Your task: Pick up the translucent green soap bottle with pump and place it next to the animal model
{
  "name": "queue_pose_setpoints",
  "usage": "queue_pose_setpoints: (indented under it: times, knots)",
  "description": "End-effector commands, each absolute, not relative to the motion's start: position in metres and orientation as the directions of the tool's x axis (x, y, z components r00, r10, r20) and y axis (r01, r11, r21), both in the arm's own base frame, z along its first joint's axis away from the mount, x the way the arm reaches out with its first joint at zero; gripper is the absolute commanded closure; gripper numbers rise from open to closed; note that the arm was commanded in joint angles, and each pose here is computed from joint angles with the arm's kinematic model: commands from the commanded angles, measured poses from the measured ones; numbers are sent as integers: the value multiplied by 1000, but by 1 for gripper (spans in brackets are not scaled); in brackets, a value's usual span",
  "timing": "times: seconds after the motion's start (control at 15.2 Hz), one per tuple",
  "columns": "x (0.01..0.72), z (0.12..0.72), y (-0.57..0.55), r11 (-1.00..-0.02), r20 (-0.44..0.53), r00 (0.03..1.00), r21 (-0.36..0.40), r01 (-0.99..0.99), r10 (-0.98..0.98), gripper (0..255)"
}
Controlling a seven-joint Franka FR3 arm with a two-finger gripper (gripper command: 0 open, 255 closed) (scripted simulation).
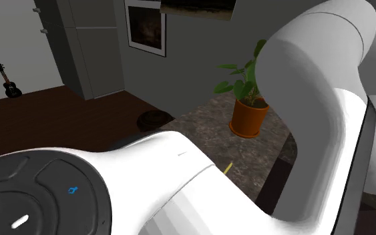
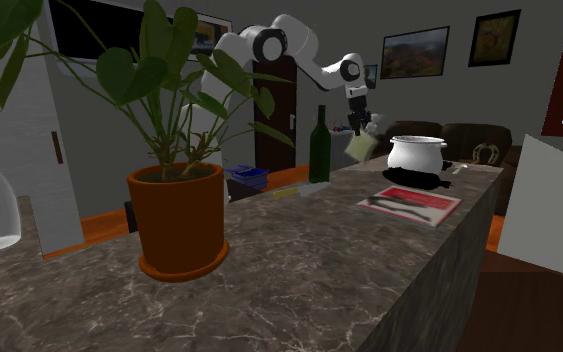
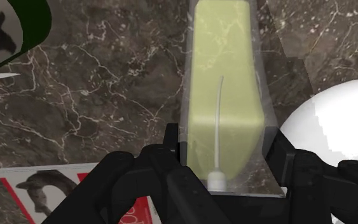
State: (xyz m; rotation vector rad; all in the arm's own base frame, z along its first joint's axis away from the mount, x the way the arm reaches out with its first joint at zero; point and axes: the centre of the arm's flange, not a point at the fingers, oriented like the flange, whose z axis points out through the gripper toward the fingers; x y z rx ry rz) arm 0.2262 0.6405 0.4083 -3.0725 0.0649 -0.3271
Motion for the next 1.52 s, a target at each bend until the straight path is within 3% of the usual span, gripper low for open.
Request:
queue_pose_setpoints:
  times: [0.0, 0.73, 1.25, 1.32, 1.45]
  knots:
    - [225, 399, 641, -998, 210, 977, -56, -36, -47, 255]
    - [225, 339, 641, -998, 210, 977, -56, -36, -47, 255]
    - [225, 339, 641, -998, 210, 977, -56, -36, -47, 255]
    - [225, 340, 642, -998, 210, 977, -56, -36, -47, 0]
    - [225, 341, 643, -998, 210, 977, -56, -36, -47, 0]
